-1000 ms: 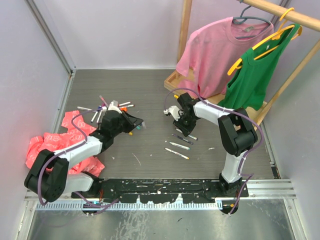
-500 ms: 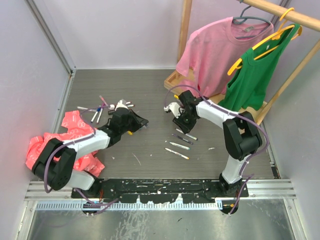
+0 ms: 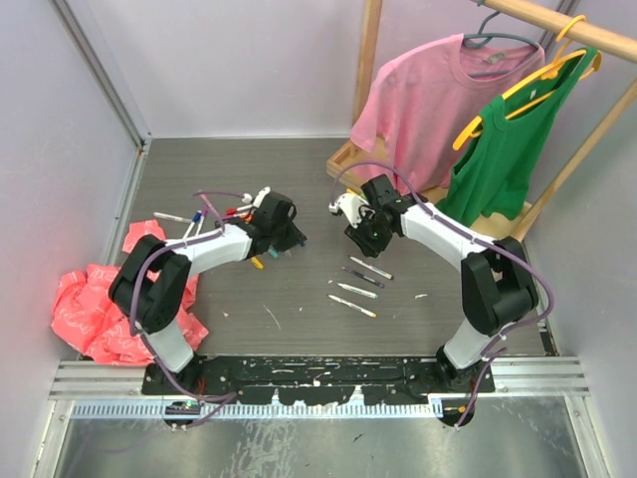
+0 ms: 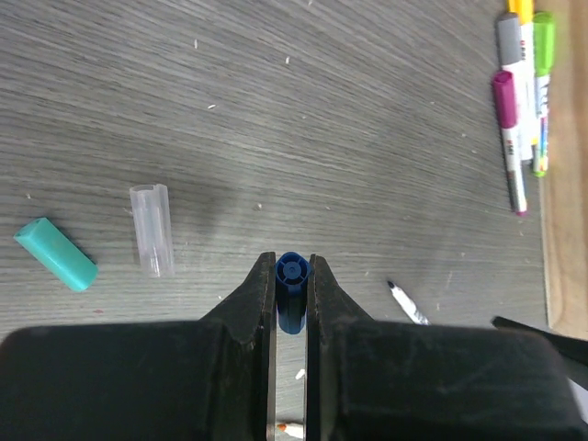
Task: Open the pen caps
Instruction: Place the pen cap at the center of the board.
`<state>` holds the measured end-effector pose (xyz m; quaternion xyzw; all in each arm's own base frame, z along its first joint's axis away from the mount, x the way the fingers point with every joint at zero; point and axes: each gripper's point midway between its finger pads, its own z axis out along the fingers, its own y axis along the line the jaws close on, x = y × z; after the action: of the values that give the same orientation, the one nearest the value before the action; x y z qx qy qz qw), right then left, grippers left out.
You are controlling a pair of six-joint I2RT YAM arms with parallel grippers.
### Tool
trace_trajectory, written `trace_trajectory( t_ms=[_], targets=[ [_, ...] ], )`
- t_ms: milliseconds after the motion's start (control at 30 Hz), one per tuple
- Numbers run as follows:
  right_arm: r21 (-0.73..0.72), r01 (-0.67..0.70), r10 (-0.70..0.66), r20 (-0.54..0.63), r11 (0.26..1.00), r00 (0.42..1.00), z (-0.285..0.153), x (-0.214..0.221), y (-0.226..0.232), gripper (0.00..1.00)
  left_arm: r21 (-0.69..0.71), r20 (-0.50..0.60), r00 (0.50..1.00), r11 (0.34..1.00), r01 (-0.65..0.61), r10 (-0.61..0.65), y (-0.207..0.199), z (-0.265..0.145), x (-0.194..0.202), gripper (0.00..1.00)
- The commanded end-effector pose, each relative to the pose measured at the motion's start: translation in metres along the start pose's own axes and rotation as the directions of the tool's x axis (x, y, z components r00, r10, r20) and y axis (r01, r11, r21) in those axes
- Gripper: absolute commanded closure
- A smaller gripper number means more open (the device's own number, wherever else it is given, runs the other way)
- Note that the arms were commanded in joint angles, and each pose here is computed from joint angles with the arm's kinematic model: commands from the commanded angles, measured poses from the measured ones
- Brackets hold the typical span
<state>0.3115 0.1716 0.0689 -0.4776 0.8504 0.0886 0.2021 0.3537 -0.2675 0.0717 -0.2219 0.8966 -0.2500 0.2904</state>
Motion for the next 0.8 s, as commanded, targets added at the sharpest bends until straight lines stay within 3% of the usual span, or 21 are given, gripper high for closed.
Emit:
trace_trajectory(
  t_ms=[0, 233, 767],
  targets=[
    [0.091, -0.002, -0.009, 0.125, 0.996, 0.992, -0.024, -0.023, -0.016, 0.63, -0.073, 0.014, 0.999, 0.997, -0.040, 0.042, 0.000, 0.004, -0.007, 0.97],
    [0.113, -0.019, 0.002, 0.152, 0.993, 0.988, -0.030, -0.024, -0.022, 0.62, -0.140, -0.004, 0.997, 0.988, -0.072, 0.073, 0.005, 0.021, -0.007, 0.94],
    [0.118, -0.026, 0.007, 0.164, 0.993, 0.986, -0.032, -0.025, -0.024, 0.62, -0.196, 0.002, 0.994, 0.975, -0.105, 0.107, 0.012, 0.036, -0.011, 0.72]
  ],
)
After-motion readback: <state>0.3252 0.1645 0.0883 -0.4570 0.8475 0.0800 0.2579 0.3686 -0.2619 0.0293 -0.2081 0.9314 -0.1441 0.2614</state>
